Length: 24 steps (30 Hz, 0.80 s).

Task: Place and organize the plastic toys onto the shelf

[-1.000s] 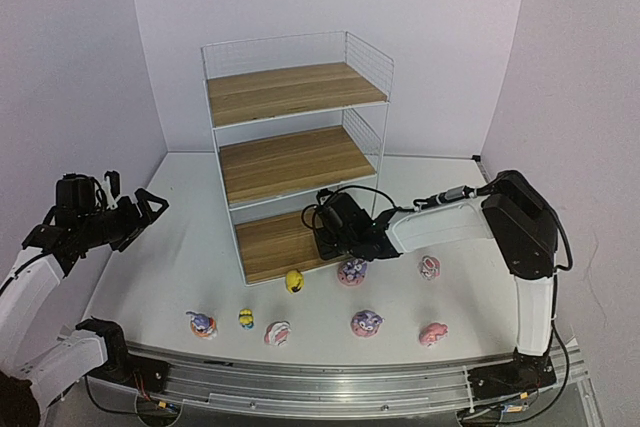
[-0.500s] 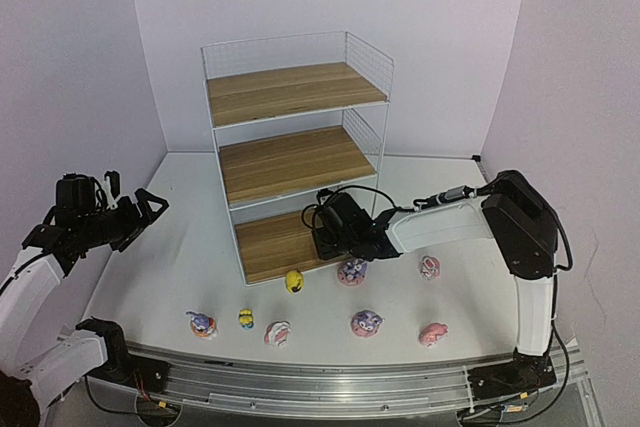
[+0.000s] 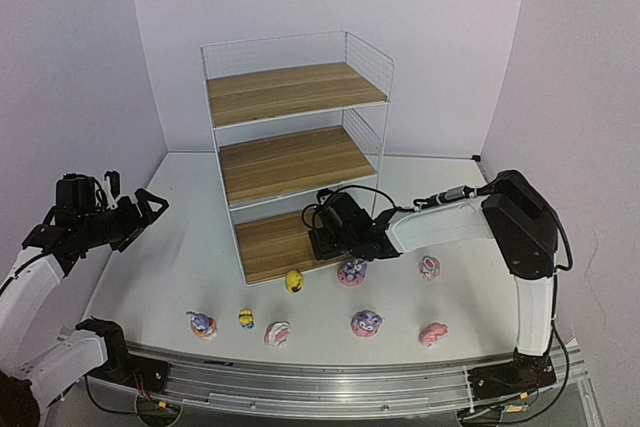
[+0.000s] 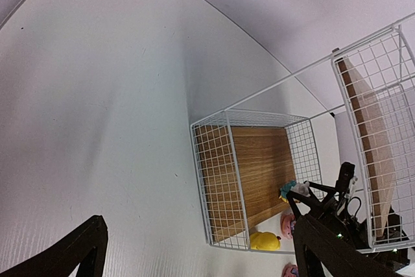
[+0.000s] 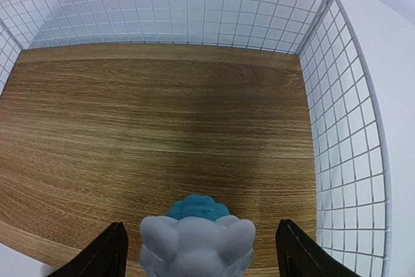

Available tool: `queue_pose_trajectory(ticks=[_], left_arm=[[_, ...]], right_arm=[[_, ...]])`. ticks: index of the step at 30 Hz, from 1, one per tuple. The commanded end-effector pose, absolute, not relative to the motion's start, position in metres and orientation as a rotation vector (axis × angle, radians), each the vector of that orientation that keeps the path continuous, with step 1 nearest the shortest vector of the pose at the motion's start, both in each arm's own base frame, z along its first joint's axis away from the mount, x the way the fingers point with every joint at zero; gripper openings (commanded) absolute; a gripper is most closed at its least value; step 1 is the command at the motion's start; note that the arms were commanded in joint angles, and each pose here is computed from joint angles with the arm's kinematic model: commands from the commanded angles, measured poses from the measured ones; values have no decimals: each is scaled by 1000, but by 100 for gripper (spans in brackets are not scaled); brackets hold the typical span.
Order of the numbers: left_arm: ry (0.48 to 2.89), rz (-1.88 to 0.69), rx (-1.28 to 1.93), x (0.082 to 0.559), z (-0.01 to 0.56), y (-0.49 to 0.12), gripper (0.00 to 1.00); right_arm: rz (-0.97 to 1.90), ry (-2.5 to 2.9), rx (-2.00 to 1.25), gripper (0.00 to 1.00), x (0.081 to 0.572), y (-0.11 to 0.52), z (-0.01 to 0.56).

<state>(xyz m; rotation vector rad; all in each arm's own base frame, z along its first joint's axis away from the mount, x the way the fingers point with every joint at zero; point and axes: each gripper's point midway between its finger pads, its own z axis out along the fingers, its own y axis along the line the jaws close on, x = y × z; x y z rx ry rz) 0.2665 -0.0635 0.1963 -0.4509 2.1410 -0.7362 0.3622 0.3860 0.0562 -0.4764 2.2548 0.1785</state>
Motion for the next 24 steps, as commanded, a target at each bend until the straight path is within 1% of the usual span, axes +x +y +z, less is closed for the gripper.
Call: queue_pose_trajectory(ticks=[1, 4, 8, 13, 18, 22, 24], left_arm=[[2115, -730, -443, 269, 202, -62, 100], [2111, -730, -442, 268, 203, -62, 100], [2110, -731, -442, 268, 204, -62, 100], [2111, -735, -441, 268, 204, -62, 100], [2110, -738, -439, 268, 204, -63, 100], [2108, -740, -437, 267, 205, -63, 100], [2103, -742, -438, 266, 205, -63, 100]], right_arm=[[248, 2196, -436, 82, 365, 389, 90], [288, 2199, -449, 89, 359, 389, 95], [311, 2201, -442, 95, 354, 386, 101], [369, 2203, -465, 98, 342, 388, 109], [394, 2195, -489, 98, 327, 389, 116], [385, 2171, -543, 98, 301, 392, 125], [381, 2148, -591, 98, 280, 396, 131]])
